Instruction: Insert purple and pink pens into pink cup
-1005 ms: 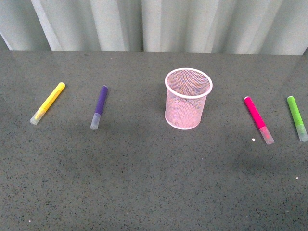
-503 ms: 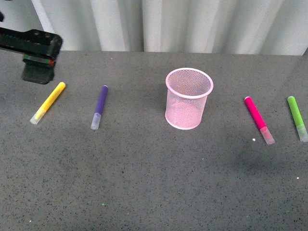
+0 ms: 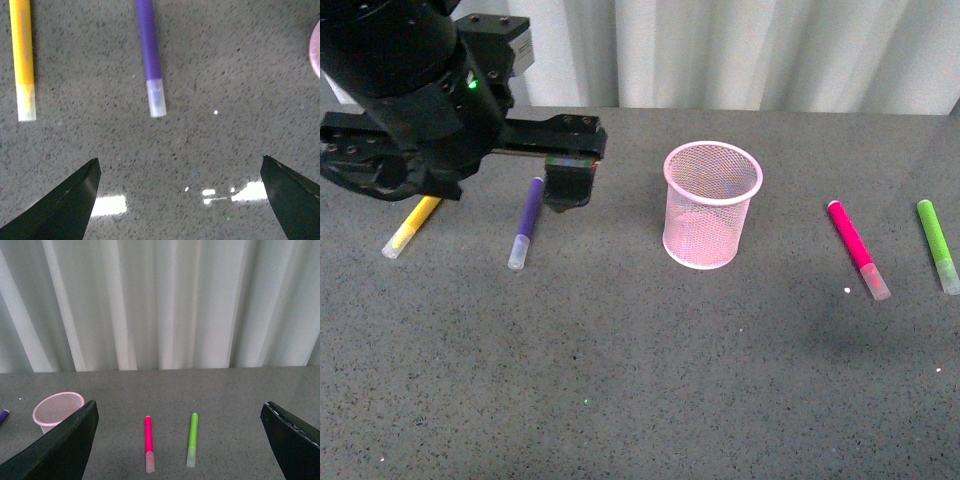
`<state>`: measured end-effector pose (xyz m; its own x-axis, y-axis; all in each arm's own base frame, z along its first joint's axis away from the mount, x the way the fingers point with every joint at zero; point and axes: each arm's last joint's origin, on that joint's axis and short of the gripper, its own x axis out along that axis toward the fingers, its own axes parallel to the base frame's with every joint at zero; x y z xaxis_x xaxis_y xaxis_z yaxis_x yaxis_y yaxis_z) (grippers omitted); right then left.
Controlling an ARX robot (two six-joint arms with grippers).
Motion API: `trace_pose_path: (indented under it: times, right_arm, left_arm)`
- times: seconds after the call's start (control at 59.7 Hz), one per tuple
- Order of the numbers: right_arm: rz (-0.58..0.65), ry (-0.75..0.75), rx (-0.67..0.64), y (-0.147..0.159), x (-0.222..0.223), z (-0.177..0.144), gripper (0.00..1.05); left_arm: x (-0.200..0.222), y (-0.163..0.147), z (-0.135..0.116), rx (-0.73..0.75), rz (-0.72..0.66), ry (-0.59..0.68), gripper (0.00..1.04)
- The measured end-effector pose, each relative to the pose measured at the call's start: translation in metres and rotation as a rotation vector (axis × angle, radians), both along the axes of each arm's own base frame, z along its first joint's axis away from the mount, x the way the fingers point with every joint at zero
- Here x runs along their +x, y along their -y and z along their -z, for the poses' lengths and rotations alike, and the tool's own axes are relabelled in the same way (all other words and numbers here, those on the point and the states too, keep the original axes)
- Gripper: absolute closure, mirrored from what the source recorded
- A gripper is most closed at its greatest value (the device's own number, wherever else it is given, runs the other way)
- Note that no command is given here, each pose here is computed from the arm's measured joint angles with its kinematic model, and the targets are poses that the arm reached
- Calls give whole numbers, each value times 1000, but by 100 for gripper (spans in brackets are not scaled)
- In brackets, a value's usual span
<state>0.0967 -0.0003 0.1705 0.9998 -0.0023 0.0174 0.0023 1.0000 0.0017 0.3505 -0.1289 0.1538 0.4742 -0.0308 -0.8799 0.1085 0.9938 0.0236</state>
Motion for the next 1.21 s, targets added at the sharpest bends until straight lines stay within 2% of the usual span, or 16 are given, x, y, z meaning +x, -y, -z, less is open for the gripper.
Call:
trace_pose_path:
  times: [0.151,0.352,0.469,0.62,0.821,0.972,1.206]
  right_arm:
    - [0,0,0,0,0,0,7]
    - [0,0,0,0,0,0,7]
    - [0,0,0,0,0,0,7]
    - [0,0,0,0,0,0,7]
    - [0,0,0,0,0,0,7]
    - [0,0,0,0,0,0,7]
    - [0,0,0,0,0,0,7]
  left_arm:
    - [18,11,4,-26,20,18,7]
    - [45,20,31,-8,58,-9,7]
    - [61,30,31,-29,142,34,7]
    - [75,34,28,-25,183,66,7]
    - [92,21,41,13,199,62,7]
    - [103,0,57,58,192,40,7]
    - [110,-20,61,81,163,55,7]
